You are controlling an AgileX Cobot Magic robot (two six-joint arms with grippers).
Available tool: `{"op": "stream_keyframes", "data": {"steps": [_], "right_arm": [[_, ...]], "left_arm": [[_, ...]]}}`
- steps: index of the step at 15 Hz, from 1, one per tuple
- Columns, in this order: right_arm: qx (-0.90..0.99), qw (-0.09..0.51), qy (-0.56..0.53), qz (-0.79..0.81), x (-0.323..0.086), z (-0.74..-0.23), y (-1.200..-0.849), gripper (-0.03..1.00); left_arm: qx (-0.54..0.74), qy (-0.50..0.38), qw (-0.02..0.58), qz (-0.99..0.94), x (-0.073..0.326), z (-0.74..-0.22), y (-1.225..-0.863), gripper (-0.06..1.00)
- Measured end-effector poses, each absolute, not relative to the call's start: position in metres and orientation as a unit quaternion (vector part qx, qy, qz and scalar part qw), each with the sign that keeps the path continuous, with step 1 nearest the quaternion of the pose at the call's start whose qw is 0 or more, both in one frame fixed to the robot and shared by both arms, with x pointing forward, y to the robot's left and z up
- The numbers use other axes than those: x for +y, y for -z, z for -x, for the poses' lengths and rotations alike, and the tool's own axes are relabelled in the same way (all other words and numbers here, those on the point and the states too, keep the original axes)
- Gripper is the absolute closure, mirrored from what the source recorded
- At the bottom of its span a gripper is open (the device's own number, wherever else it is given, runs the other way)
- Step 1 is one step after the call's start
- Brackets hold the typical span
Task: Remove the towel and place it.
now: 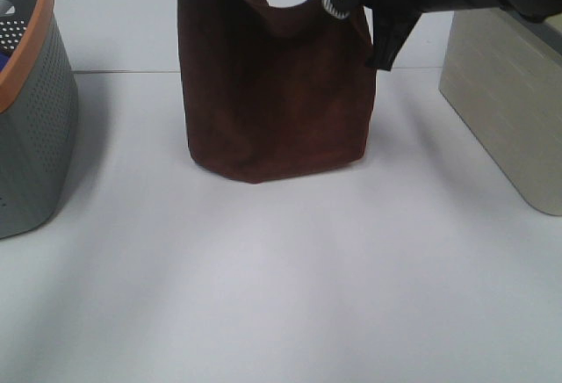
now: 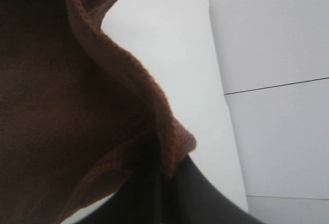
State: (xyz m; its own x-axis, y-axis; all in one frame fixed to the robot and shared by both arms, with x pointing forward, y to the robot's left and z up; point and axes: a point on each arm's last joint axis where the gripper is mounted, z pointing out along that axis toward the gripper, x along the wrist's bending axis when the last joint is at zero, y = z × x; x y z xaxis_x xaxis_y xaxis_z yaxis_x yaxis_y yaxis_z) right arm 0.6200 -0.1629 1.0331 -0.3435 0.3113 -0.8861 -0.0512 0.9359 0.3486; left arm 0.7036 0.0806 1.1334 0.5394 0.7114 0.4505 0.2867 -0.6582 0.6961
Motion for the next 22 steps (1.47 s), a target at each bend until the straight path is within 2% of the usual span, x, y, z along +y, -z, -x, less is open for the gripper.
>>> {"op": "stream_keyframes", "data": {"steps": [5, 7, 11, 15, 19, 22], "right_arm": [[0.751, 0.635, -0.152, -0.103, -0.177, -0.685, -1.064, 0.97], [0.726, 0.657, -0.16, -0.125, -0.185, -0.713, -1.073, 0.97], [0.739, 0.646, -0.16, -0.099, -0.179, -0.725, -1.059, 0.97], [0.74, 0.644, -0.174, -0.088, -0.178, -0.716, -1.079, 0.97], [0.724, 0.665, -0.159, -0.089, -0.186, -0.729, -1.073, 0.97], [0.696, 0.68, -0.194, -0.121, -0.195, -0.747, -1.08, 0.97]], "left_arm": [[0.276, -0.48, 0.344, -0.758, 0.098, -0.753, -1.109, 0.94], [0.252, -0.532, 0.363, -0.722, 0.104, -0.762, -1.116, 0.94], [0.244, -0.543, 0.353, -0.722, 0.107, -0.767, -1.109, 0.94], [0.267, -0.522, 0.352, -0.73, 0.108, -0.766, -1.106, 0.94], [0.259, -0.527, 0.381, -0.715, 0.103, -0.769, -1.102, 0.94], [0.229, -0.555, 0.416, -0.683, 0.102, -0.777, -1.098, 0.94]]}}
